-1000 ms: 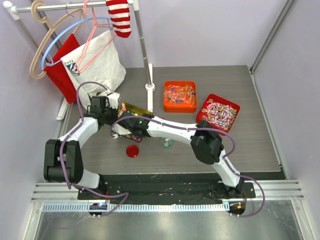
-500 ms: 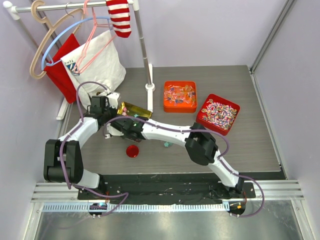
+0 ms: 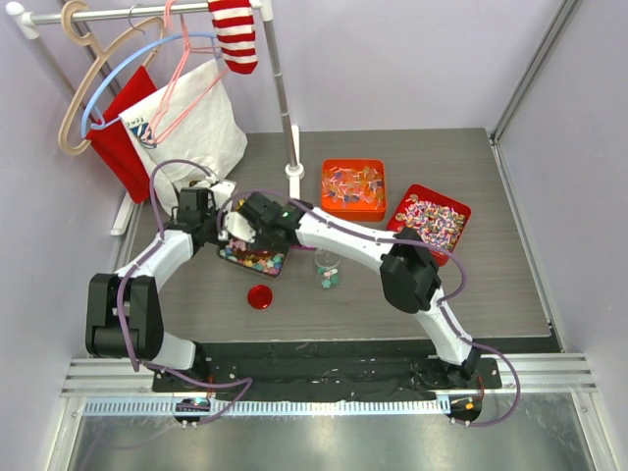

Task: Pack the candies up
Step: Scoop the fake candies from the storage box.

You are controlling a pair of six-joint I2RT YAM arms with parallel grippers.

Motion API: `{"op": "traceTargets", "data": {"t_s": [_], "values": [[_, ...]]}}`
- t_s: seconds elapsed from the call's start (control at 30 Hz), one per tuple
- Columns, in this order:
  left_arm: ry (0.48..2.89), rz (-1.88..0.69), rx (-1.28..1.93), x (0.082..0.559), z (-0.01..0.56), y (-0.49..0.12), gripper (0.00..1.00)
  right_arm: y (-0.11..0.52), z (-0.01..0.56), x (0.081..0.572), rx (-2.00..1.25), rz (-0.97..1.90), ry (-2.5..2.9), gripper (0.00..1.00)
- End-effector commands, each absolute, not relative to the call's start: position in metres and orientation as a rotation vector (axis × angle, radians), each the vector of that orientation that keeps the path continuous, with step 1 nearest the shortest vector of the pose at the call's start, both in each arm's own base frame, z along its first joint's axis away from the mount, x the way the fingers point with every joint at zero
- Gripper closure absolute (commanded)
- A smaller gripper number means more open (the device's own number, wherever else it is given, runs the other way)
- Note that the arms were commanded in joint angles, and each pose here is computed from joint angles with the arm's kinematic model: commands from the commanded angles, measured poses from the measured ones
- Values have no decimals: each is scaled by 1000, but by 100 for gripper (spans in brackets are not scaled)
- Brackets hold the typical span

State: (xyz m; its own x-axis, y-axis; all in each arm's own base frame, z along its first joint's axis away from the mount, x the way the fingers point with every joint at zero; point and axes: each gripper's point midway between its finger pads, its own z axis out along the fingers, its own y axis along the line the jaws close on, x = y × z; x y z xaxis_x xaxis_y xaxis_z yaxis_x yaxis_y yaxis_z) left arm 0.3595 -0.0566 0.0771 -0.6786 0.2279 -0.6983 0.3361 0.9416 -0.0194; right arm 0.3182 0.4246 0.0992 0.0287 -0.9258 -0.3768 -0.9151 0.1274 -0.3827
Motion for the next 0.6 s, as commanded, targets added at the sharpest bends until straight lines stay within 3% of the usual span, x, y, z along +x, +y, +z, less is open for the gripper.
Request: {"op": "traceTargets", "data": {"t_s": [0.0, 0.33, 0.57], "values": [[2181, -259, 383, 380, 118, -73, 100, 420, 154, 327, -1612, 160, 1873, 99], [2191, -233, 366, 381, 114, -68, 100, 409, 159, 331, -1576, 252, 1888, 99], [2197, -221, 357, 382, 112, -66, 100, 399, 193, 343, -1485, 286, 1852, 99]]}}
